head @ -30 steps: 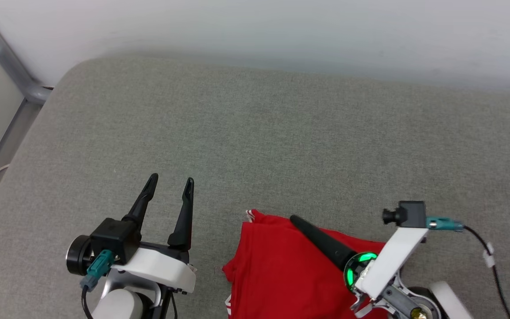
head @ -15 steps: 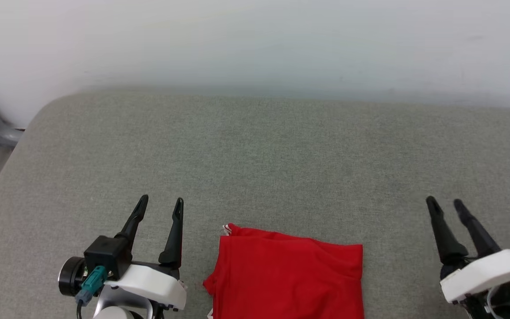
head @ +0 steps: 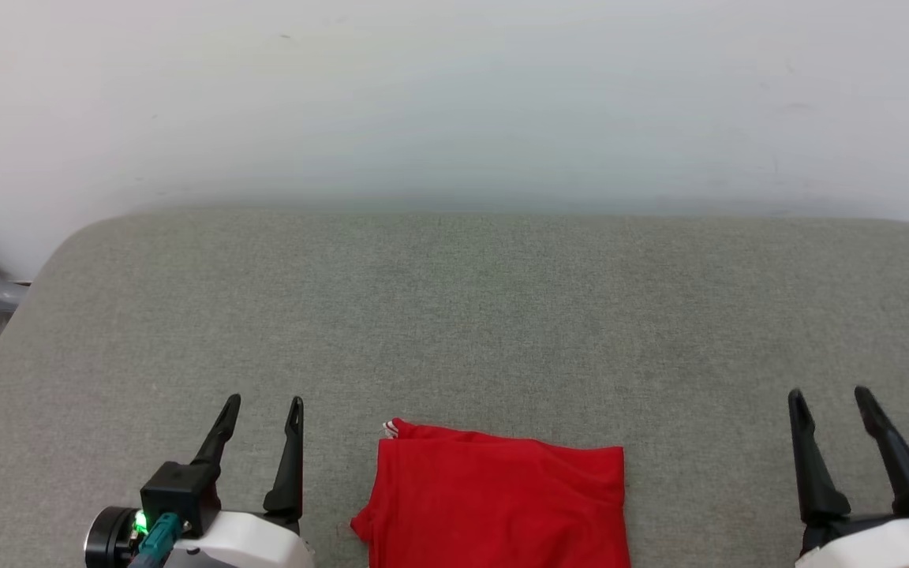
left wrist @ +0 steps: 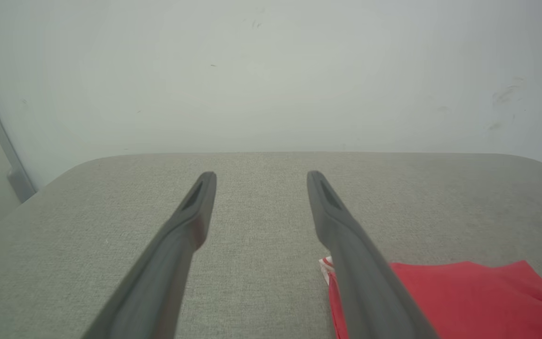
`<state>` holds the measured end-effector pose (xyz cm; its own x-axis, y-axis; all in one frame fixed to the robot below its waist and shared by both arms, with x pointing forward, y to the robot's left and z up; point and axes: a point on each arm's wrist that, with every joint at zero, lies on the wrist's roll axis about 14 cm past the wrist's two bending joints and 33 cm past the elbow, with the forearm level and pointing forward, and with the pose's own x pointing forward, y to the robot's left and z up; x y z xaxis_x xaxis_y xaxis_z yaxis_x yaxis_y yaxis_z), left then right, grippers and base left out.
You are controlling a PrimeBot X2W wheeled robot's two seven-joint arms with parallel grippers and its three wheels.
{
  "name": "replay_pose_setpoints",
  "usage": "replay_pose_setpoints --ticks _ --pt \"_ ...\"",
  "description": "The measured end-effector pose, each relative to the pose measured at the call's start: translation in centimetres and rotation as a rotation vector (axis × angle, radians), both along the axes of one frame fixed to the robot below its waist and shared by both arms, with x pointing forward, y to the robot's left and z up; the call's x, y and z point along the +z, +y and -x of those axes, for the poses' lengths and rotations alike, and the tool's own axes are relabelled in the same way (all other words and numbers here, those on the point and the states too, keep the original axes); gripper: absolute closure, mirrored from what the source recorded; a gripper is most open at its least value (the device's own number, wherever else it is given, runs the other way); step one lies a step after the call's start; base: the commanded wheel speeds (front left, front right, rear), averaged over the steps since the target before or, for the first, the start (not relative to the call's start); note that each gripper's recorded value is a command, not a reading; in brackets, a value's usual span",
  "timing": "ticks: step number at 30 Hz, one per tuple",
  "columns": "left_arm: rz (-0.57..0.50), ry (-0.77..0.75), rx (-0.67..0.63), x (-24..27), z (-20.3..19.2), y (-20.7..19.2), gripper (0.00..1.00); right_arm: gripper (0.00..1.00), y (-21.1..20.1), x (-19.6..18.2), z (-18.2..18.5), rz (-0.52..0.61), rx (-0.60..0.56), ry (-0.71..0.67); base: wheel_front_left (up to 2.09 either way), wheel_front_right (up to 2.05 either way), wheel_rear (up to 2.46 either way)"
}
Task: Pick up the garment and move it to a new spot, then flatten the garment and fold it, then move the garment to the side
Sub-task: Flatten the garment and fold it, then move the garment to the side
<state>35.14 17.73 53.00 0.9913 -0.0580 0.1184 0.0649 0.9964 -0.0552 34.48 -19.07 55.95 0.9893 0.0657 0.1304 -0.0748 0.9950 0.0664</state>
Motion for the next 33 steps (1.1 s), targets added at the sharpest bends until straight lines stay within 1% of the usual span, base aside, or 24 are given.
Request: replay_pose_setpoints --ticks 4,15,18,20,23,25,27,29,31,33 --pt "-0.006 0.004 0.017 -0.3 0.8 0.4 0.00 0.00 0.1 -1.1 0.8 0.001 -0.005 0.040 0.00 0.00 0.00" --pt "-0.016 0.001 0.029 -0.3 1.0 0.7 0.00 0.00 0.7 -1.1 0.7 0.017 0.007 0.065 0.00 0.00 0.00" --pt "-0.014 -0.009 0.027 0.1 0.6 0.7 0.00 0.00 0.2 -1.5 0.6 -0.016 -0.005 0.092 0.00 0.00 0.00" --pt "-0.010 -0.014 0.028 0.3 0.3 0.7 0.00 0.00 -0.3 -2.4 0.4 -0.072 -0.014 0.131 0.00 0.00 0.00" --pt "-0.008 -0.024 0.024 0.6 -0.1 0.7 0.00 0.00 -1.4 -4.4 0.2 -0.219 -0.034 0.217 0.00 0.00 0.00" --pt "-0.005 -0.030 0.027 0.8 -0.5 0.8 0.00 0.00 -1.9 -6.3 0.2 -0.335 -0.041 0.297 0.00 0.00 0.00" --pt "-0.002 -0.041 0.027 1.1 -1.1 0.8 0.00 0.00 -1.8 -8.3 0.1 -0.419 -0.035 0.390 0.00 0.00 0.00" --pt "0.004 -0.047 0.029 1.3 -1.7 0.8 0.00 0.00 -0.9 -10.7 0.2 -0.486 -0.008 0.509 0.00 0.00 0.00" --pt "0.007 -0.046 0.035 1.2 -2.2 0.9 0.00 0.00 1.1 -12.6 0.3 -0.573 0.060 0.628 0.00 0.00 0.00" --pt "0.010 -0.040 0.039 1.0 -2.7 1.0 0.00 0.00 3.3 -14.1 0.3 -0.608 0.137 0.738 0.00 0.00 0.00"
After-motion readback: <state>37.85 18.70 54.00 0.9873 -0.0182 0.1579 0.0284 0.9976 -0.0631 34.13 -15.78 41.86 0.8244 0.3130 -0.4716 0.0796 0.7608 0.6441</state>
